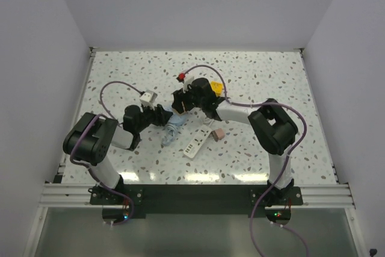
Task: Insert the plug
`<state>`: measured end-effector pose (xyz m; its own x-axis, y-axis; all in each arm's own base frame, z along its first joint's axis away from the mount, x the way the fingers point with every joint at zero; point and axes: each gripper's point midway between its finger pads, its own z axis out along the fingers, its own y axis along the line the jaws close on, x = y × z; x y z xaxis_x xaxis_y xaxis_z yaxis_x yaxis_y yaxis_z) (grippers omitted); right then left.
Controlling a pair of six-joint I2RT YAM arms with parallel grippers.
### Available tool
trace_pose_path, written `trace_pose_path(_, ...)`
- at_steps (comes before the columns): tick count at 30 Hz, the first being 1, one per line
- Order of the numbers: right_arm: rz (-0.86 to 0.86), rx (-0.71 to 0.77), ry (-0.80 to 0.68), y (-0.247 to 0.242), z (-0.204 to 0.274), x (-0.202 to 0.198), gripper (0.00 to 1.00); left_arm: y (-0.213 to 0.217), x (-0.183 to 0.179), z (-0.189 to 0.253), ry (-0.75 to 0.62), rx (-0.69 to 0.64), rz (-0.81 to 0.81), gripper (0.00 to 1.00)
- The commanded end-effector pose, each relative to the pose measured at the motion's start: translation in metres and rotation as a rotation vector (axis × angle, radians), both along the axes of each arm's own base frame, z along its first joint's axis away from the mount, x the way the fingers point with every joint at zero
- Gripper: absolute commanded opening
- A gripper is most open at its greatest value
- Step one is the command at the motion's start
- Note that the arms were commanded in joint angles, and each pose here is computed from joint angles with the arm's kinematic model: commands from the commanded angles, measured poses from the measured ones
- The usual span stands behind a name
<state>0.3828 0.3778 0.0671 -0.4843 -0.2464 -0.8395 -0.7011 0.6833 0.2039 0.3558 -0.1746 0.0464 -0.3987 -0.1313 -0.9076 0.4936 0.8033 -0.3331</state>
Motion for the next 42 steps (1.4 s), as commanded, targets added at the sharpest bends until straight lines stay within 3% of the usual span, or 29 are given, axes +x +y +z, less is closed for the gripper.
trace_pose_path(1, -0.042, -0.433, 0.377, -0.089, -0.138, -0.092, 0.00, 0.001, 0.001, 0.030, -0.070, -0.030, 0.023, 0.59)
trace_pose_path(10, -0.048, -0.459, 0.386, -0.095, -0.151, -0.107, 0.00, 0.012, -0.005, 0.066, -0.130, -0.066, 0.091, 0.58)
trace_pose_path(21, -0.046, -0.498, 0.393, -0.094, -0.160, -0.119, 0.00, 0.017, -0.011, 0.073, -0.147, -0.063, 0.107, 0.59)
trace_pose_path(31, -0.135, -0.461, 0.255, -0.079, -0.096, -0.064, 0.00, 0.016, -0.027, 0.077, -0.167, -0.081, 0.077, 0.65)
trace_pose_path(42, -0.267, -0.353, 0.213, -0.077, -0.060, -0.006, 0.00, -0.012, -0.048, 0.054, -0.111, -0.076, -0.050, 0.72)
